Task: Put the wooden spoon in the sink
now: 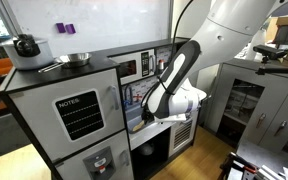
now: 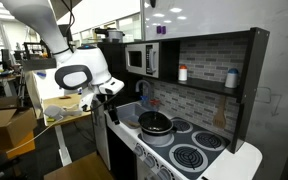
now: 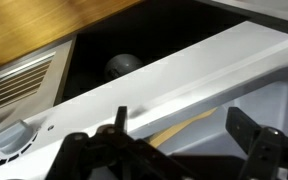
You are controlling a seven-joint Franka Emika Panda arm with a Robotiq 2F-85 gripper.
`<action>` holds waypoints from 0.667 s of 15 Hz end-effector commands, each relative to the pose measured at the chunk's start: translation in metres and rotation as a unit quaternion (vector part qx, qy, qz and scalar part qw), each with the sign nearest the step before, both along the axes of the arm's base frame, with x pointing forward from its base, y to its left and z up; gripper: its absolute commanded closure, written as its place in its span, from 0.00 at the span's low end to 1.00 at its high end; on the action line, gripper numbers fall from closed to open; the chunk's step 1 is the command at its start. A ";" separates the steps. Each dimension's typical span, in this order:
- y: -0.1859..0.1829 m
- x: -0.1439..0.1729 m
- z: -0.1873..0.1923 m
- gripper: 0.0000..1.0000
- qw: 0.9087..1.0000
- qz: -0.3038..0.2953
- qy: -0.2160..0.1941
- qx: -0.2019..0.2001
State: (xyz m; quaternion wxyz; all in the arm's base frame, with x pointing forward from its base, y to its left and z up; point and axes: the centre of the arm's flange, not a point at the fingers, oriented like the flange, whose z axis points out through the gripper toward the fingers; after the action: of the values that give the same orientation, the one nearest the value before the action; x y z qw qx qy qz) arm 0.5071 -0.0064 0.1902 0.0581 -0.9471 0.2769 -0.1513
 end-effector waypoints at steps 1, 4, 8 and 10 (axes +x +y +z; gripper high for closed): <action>0.011 0.002 0.025 0.00 0.998 0.045 0.020 -0.027; 0.018 -0.001 0.036 0.00 0.993 0.104 0.036 -0.042; 0.025 -0.012 0.051 0.00 0.982 0.164 0.070 -0.060; 0.027 -0.022 0.059 0.00 0.977 0.183 0.087 -0.069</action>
State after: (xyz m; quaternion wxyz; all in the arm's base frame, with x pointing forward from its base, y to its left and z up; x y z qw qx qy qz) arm 0.5015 0.0186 0.2286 0.0059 -0.9889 0.1131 -0.0965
